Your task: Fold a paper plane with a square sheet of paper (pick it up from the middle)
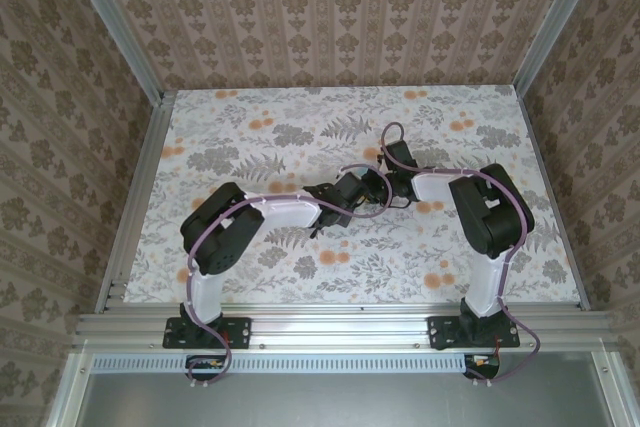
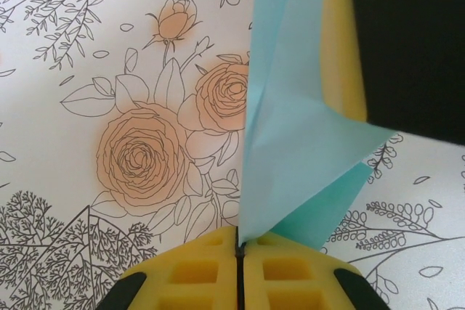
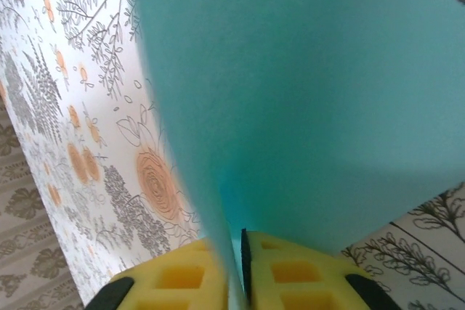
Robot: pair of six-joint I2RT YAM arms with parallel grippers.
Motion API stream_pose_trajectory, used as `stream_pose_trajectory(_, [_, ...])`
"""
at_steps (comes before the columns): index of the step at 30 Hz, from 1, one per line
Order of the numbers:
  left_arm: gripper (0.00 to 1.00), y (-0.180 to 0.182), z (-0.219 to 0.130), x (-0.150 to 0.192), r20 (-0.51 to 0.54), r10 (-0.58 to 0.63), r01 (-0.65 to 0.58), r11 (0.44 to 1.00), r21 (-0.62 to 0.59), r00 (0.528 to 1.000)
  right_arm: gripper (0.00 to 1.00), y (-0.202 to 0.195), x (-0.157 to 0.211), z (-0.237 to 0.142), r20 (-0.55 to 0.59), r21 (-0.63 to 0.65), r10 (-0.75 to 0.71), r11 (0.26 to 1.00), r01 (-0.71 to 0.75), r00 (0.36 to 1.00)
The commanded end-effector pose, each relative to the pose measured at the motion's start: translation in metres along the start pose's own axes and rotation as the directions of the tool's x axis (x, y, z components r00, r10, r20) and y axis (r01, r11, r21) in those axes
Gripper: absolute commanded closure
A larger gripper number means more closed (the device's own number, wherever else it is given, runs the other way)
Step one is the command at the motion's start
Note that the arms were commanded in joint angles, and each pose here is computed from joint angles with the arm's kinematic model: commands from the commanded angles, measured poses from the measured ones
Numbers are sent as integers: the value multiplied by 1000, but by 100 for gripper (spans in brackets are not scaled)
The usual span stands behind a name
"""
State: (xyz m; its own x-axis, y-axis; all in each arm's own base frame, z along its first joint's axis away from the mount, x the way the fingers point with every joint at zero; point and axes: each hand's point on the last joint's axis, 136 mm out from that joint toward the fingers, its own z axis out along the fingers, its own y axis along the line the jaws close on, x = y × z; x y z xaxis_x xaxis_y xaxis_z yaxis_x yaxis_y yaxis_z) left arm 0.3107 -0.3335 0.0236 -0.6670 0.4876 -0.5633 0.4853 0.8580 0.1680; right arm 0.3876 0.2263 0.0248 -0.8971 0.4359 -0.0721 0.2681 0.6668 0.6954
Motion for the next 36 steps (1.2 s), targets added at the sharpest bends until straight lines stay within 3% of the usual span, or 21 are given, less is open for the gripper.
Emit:
stream_pose_trajectory(1, [89,3,5,17,-49,49,-50,998,-24,998,92,-11,-3,-2,15,65,-5,998,4,1000])
stream_pose_trajectory(13, [56,-12,-34,2,-15,29,-26,988,152,999,92,-24,-4,7,2,79,-91,993,91,996])
stream_pose_trajectory(18, [50,-16,-52,-8,5,-3,2,968,252,1000,90,-27,-1,9,-10,77,-117,990,118,993])
stream_pose_trajectory(22, [49,-12,-55,-18,-34,-129,133,916,378,991,88,-29,-1,11,-27,67,-141,988,142,990])
stream_pose_trajectory(28, [55,2,-41,-30,-177,-332,374,762,529,927,87,-35,1,16,-46,54,-146,987,148,988])
stream_pose_trajectory(31, [60,3,-28,-30,-235,-360,429,718,548,903,86,-36,1,17,-46,48,-139,989,141,989])
stream_pose_trajectory(36, [67,-3,-15,-23,-294,-356,462,693,553,887,85,-38,1,18,-47,50,-133,990,135,990])
